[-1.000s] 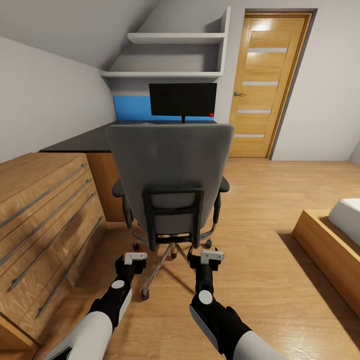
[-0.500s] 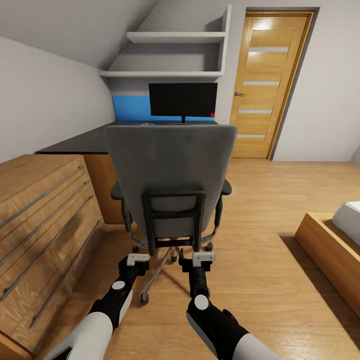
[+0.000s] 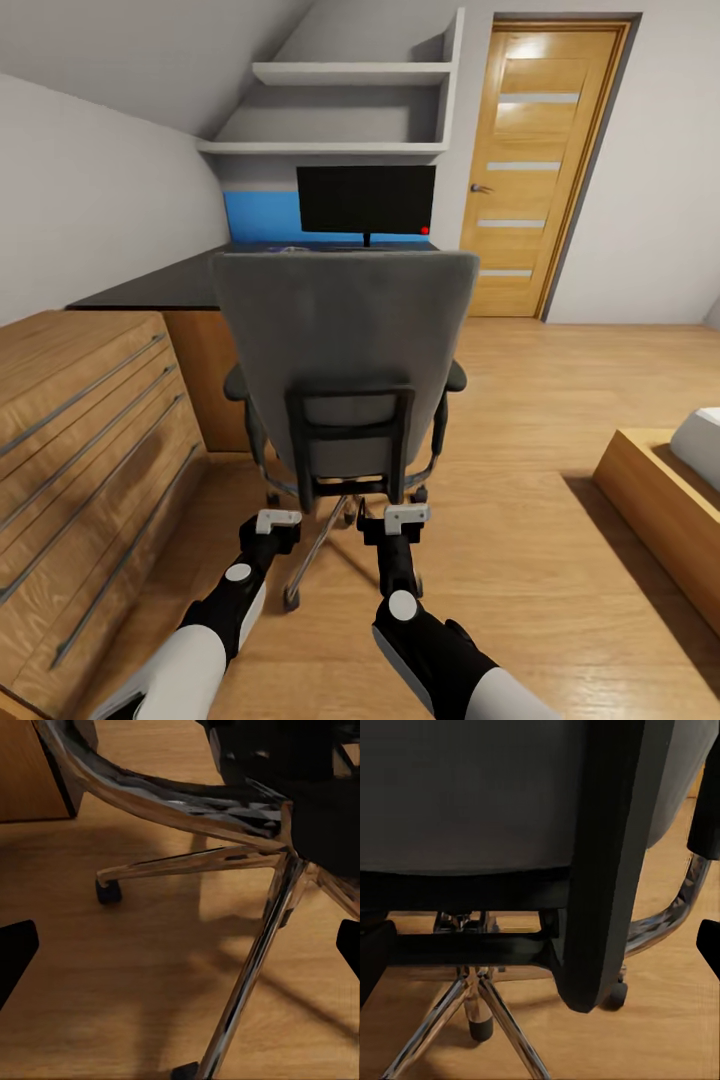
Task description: In the bedroom, organize the workspace by keeping the computer under the desk, ensuring the monitor is on the desk, placing the keyboard on the desk next to the monitor, placing the mouse on the desk next to the keyboard, moving the folder from the swivel chair onto the desk next to the mouse, stacking the notebook on top of the folder with the pen on top of the notebook, and positioning the swivel chair next to the desk.
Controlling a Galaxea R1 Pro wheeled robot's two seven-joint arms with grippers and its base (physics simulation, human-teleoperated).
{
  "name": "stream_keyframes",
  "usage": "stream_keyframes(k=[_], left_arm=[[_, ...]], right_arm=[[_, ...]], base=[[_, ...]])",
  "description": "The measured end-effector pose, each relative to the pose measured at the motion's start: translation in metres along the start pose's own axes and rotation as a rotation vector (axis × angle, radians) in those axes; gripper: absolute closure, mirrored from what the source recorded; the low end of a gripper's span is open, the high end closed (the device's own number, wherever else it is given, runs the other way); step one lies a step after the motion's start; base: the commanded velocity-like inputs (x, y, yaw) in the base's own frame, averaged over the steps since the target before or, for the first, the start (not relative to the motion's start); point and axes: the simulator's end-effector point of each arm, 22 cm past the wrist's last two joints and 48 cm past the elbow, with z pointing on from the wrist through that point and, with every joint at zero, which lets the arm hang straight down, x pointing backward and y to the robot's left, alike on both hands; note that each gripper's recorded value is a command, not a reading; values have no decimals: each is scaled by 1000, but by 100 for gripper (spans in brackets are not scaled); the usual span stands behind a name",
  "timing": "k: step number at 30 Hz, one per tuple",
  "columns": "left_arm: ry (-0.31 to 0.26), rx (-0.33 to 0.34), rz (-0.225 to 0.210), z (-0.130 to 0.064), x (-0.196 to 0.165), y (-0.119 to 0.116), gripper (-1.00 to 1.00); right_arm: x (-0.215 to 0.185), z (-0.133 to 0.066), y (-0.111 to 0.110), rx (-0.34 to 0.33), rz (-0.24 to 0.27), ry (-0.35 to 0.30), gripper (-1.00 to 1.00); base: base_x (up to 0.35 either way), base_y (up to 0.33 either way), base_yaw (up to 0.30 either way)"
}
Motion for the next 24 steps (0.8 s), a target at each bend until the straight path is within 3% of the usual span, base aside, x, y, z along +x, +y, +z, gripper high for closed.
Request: stream_keyframes(k=[8,24], left_arm=[[1,-1,0,0,1,0,-100],[0,-4,0,0,0,1,-100]], right_arm=[[1,0,-1,3,0,1,-100],[1,0,-1,3,0,2,-100]], base=[[113,0,0],[206,0,0]])
